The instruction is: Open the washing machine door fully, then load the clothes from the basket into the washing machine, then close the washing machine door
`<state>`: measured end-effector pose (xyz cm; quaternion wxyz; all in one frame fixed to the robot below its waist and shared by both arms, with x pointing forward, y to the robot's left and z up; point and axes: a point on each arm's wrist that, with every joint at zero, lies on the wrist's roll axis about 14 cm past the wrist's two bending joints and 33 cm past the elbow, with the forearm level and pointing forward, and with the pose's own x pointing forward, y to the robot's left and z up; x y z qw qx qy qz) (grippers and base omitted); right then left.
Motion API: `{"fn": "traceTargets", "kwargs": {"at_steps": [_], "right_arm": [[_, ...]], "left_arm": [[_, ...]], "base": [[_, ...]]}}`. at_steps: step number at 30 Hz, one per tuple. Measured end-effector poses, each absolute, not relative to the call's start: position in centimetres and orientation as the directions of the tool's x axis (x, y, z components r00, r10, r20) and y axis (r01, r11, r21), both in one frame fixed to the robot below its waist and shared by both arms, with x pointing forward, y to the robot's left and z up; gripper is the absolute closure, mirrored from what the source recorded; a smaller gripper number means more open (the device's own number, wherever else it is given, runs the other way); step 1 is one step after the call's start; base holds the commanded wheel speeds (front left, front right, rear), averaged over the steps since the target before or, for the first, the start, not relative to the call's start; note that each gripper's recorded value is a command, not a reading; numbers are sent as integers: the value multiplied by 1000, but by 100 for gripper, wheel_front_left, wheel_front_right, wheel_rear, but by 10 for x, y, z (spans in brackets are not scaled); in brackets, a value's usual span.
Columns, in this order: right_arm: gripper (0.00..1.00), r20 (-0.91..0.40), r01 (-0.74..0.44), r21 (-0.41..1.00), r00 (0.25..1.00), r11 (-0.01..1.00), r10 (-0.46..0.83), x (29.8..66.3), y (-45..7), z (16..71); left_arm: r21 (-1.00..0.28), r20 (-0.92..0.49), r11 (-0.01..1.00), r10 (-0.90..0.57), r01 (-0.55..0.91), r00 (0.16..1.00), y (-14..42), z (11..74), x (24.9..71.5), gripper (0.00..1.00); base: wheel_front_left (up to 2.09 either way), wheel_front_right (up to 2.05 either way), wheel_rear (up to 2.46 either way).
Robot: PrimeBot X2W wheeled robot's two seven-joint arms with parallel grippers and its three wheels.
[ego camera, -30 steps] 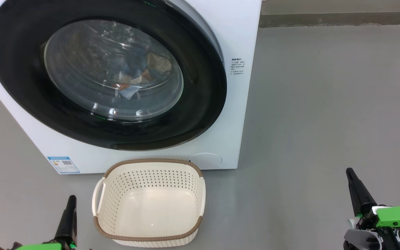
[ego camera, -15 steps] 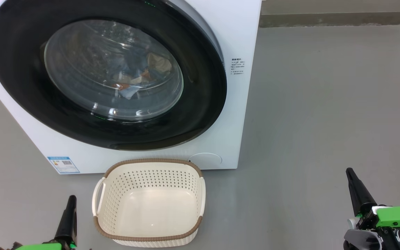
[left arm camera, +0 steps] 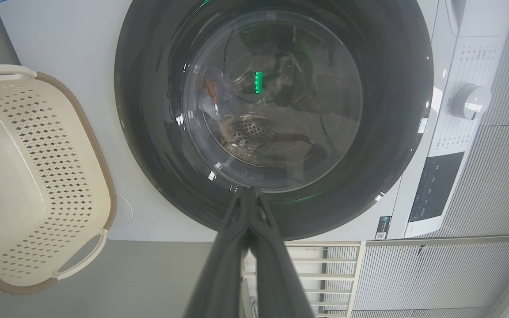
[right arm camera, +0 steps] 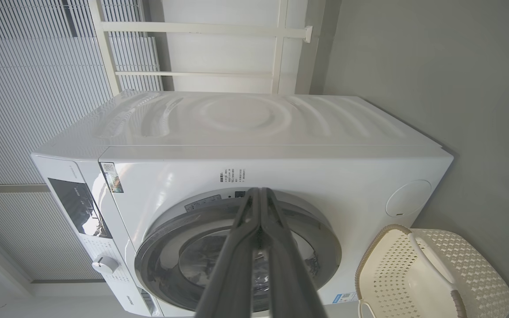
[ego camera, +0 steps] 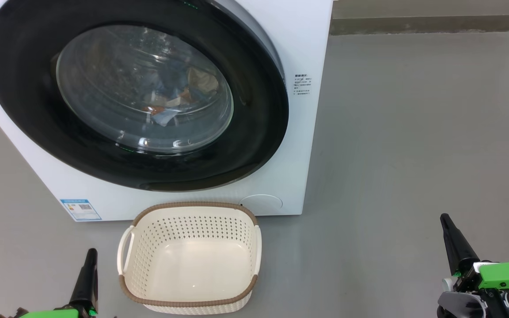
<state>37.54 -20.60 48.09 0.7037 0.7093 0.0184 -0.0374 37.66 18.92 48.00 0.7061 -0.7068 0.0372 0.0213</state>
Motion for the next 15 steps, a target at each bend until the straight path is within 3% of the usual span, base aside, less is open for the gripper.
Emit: {"fn": "traceTargets", "kwargs": {"at_steps": [15], "right_arm": [[100, -79, 79, 997, 997, -9, -26, 375, -206, 481]], "left_arm": [[-997, -83, 0, -23, -83, 996, 189, 480, 377, 100]], "base": [[0, 0, 0]]}}
